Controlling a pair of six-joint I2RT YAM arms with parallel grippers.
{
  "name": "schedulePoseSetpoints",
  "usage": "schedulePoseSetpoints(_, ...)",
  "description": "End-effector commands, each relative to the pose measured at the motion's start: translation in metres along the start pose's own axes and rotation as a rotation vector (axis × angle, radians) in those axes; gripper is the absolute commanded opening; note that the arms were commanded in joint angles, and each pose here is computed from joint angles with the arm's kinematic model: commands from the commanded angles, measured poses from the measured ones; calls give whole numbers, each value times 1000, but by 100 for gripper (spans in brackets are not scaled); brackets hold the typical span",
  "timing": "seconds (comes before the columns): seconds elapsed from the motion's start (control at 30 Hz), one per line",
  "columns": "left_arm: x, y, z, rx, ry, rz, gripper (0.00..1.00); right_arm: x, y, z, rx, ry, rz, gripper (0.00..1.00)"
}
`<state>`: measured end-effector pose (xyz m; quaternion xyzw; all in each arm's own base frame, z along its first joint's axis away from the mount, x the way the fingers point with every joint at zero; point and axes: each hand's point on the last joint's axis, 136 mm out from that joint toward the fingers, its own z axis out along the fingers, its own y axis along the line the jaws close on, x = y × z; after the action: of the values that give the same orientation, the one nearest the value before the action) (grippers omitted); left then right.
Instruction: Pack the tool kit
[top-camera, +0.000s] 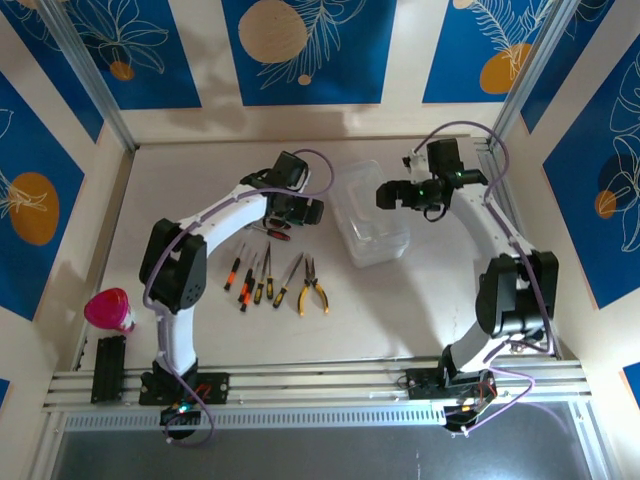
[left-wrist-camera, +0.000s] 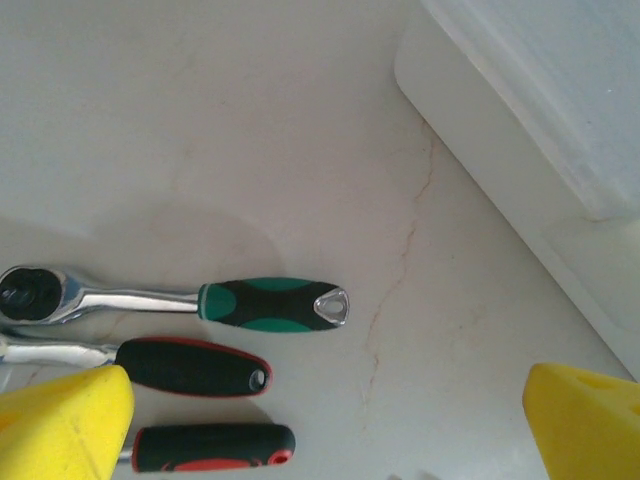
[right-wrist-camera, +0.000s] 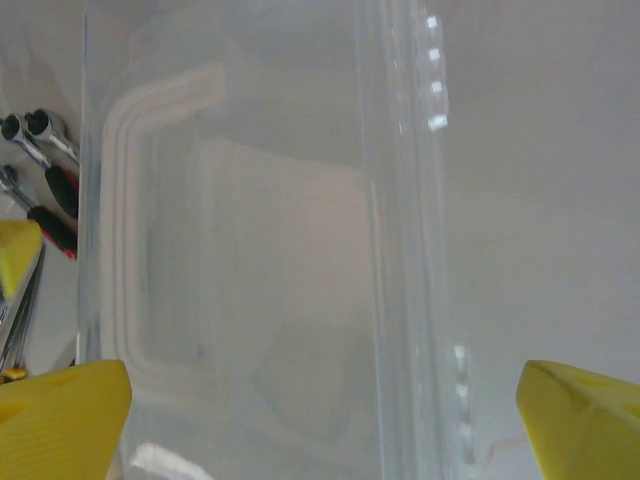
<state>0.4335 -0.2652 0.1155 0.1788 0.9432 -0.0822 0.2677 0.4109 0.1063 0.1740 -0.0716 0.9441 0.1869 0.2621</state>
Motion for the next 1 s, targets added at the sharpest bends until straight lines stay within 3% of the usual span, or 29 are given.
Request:
schedulePoseSetpoints(0.0,-13,-10,3,29,-19,23,100,-7,11,8,-35,43,-81,99)
schedulePoseSetpoints(0.63,-14,-23,39,82,27,36,100,6,11,71,-48,193,-142,100)
schedulePoseSetpoints(0.87,-12,-15,28,45,20,48,100,17,11,78,-95,240,-47,53)
schedulePoseSetpoints(0.97,-13,-10,17,31,3,53,100,25,13,79,-120,242,-20,50)
